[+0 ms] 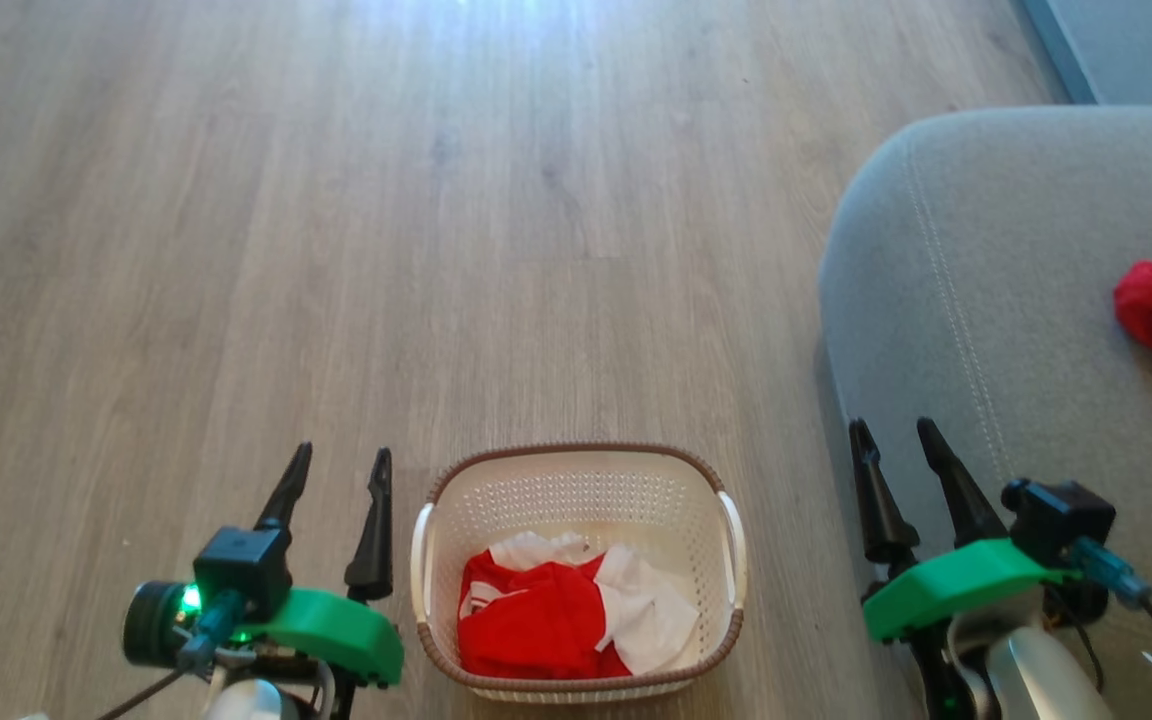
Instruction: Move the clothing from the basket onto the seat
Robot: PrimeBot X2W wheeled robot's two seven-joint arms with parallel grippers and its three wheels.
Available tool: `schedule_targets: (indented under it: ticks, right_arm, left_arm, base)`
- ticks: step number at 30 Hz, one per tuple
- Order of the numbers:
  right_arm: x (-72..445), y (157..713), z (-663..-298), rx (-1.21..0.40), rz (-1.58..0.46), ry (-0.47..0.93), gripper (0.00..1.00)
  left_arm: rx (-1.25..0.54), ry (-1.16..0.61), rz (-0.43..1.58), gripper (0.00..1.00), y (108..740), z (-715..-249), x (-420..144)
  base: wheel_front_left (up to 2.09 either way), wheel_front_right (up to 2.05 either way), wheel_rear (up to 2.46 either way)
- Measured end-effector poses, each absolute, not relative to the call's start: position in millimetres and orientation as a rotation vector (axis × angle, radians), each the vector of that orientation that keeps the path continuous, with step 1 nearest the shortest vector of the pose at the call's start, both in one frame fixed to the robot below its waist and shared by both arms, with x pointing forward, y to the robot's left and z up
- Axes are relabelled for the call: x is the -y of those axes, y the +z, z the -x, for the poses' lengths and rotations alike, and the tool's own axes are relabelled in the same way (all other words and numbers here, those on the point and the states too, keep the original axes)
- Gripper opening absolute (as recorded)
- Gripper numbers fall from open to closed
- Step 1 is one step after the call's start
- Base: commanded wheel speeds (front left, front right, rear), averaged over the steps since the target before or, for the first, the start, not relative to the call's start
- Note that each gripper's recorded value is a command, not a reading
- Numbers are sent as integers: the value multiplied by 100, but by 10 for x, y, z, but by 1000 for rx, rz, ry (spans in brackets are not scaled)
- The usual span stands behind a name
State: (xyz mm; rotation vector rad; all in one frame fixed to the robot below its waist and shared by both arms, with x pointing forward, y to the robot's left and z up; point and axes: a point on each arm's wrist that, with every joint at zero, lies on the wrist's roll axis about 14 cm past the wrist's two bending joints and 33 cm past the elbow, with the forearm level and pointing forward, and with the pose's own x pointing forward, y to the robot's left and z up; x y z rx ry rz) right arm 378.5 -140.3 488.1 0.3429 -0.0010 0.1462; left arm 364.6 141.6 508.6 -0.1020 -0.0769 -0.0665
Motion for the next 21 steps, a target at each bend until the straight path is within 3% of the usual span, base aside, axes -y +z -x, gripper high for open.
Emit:
schedule_targets:
  ticks: [21]
  right_arm:
    - [1504, 4869, -3725, -1, -336, 118, 100]
  left_arm:
    - [53, -119, 106, 100, 5011, -3730, -1244]
  base:
    - [0, 0, 0]
